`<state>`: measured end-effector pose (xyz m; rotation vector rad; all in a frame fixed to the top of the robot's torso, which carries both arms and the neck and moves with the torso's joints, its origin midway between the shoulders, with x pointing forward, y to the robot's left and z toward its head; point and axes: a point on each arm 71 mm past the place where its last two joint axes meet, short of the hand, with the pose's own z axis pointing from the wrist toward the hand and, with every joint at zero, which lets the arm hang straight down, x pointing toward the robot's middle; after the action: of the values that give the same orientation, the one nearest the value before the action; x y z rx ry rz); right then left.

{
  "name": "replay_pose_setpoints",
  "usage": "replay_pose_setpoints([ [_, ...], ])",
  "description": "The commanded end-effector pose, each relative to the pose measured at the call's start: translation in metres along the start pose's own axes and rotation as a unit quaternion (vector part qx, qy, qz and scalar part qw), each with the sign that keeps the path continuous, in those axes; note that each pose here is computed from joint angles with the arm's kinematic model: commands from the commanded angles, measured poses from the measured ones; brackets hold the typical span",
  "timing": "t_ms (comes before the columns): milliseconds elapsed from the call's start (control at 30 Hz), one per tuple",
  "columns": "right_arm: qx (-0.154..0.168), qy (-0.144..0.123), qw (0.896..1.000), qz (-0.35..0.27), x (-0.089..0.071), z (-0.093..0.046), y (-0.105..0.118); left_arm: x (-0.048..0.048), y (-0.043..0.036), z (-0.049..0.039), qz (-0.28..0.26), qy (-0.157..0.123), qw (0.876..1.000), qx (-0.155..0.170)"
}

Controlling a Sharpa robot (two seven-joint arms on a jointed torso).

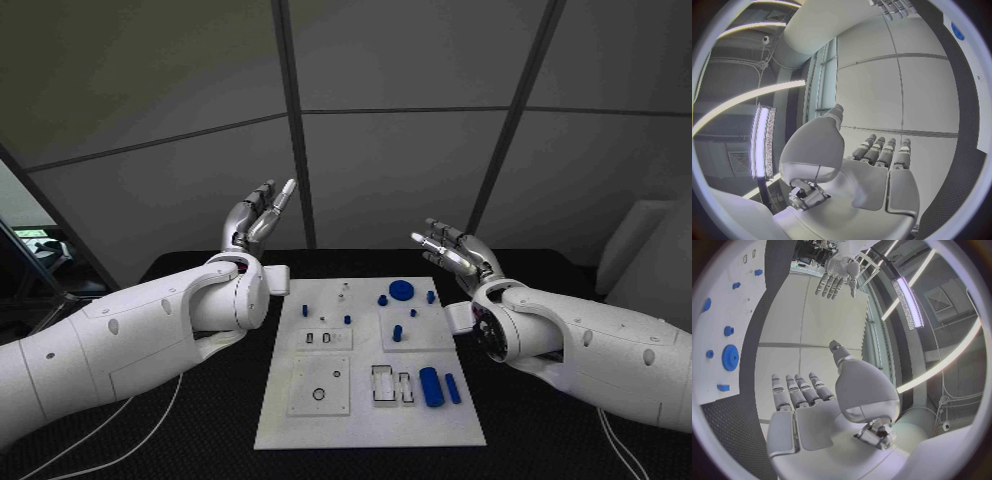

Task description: Assemble the parts on the task board

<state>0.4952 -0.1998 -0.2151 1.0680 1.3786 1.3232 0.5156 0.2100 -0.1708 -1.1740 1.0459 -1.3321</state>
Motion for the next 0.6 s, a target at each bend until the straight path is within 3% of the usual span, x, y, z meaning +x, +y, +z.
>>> replay_pose_setpoints([
  [33, 0.010, 0.082, 0.996, -0.026, 0.009, 0.002, 0.000, 0.0029, -0.0031, 0.0005, -0.012, 0.016, 1.000, 0.015],
  [167, 0.012, 0.089, 0.996, -0.030, 0.009, 0.003, 0.000, 0.0029, -0.0031, 0.0005, -0.012, 0.016, 1.000, 0.015],
  [200, -0.079, 0.061, 0.978, -0.183, -0.011, 0.011, 0.011, -0.0095, -0.0029, 0.0028, -0.019, 0.028, 0.999, 0.007],
  [467, -0.119, 0.099, 0.938, -0.311, -0.013, 0.020, 0.029, -0.0145, -0.0069, -0.0009, -0.010, 0.056, 0.998, 0.011],
  [600, -0.119, 0.121, 0.905, -0.390, -0.013, 0.025, 0.036, -0.0149, -0.0113, -0.0067, 0.003, 0.088, 0.996, 0.014],
])
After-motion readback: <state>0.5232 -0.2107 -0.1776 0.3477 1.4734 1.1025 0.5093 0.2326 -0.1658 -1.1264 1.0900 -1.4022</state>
